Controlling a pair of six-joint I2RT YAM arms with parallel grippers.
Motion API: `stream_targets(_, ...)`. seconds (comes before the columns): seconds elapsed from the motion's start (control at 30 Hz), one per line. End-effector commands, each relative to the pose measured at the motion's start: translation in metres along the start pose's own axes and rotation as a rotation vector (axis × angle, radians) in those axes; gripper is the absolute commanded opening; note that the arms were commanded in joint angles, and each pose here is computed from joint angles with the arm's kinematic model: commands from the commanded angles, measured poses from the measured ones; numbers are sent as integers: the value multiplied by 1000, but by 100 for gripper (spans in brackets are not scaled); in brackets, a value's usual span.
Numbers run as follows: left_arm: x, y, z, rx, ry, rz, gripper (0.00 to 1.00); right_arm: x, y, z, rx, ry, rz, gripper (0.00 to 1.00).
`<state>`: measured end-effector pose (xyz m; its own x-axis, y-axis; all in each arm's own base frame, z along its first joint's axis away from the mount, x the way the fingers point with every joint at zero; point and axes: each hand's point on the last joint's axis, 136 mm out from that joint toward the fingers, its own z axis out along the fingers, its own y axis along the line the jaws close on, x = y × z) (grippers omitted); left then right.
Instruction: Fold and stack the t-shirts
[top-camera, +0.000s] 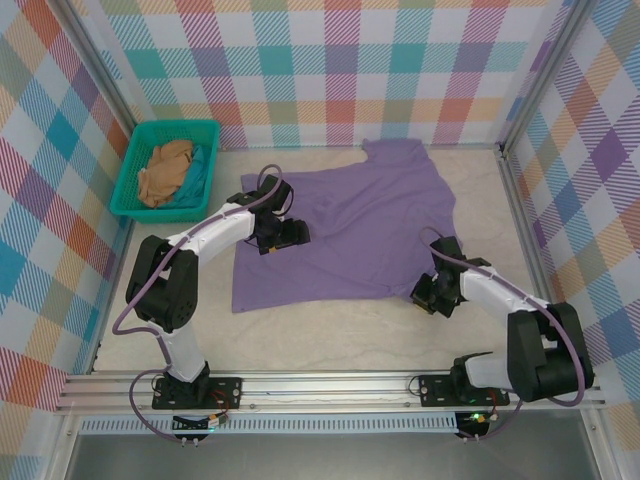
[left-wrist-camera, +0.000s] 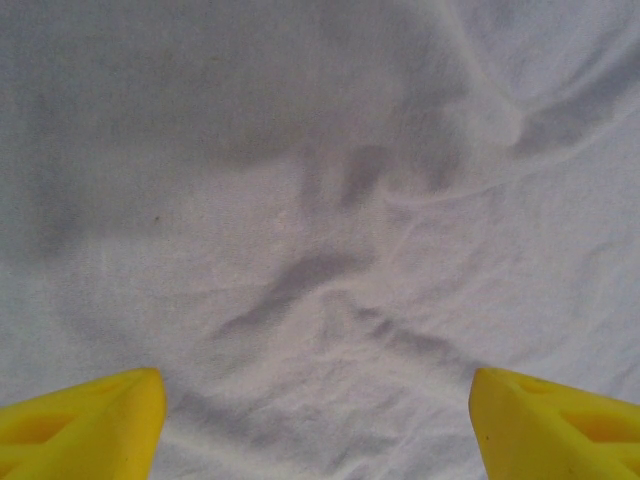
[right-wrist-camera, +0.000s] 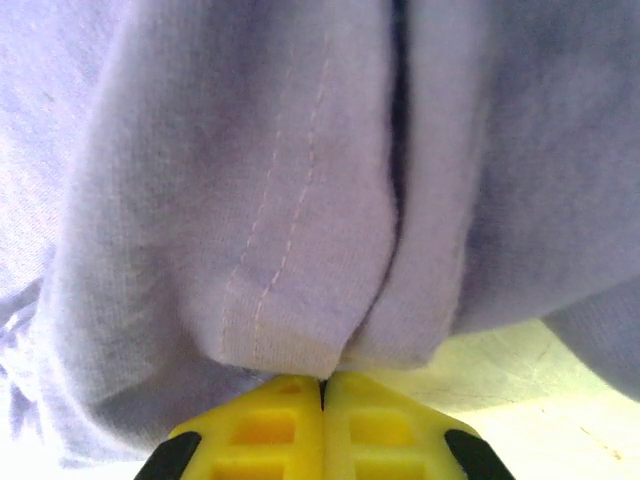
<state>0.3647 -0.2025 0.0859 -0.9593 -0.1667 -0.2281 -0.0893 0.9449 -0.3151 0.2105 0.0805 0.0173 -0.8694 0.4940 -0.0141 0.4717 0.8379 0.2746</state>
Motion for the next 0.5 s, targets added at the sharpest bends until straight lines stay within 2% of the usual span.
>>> stream_targets(0.0, 1, -2, -5, 9, -19, -3, 79, 3, 4, -13, 8, -25, -10, 0)
stream_targets(0.2, 4, -3, -5, 22, -18, 10, 79, 21, 13, -30, 17, -72, 39, 0)
stream_targets(0.47, 7, -6, 7, 54, 8, 37, 80, 48, 13, -32, 37, -161, 185, 0)
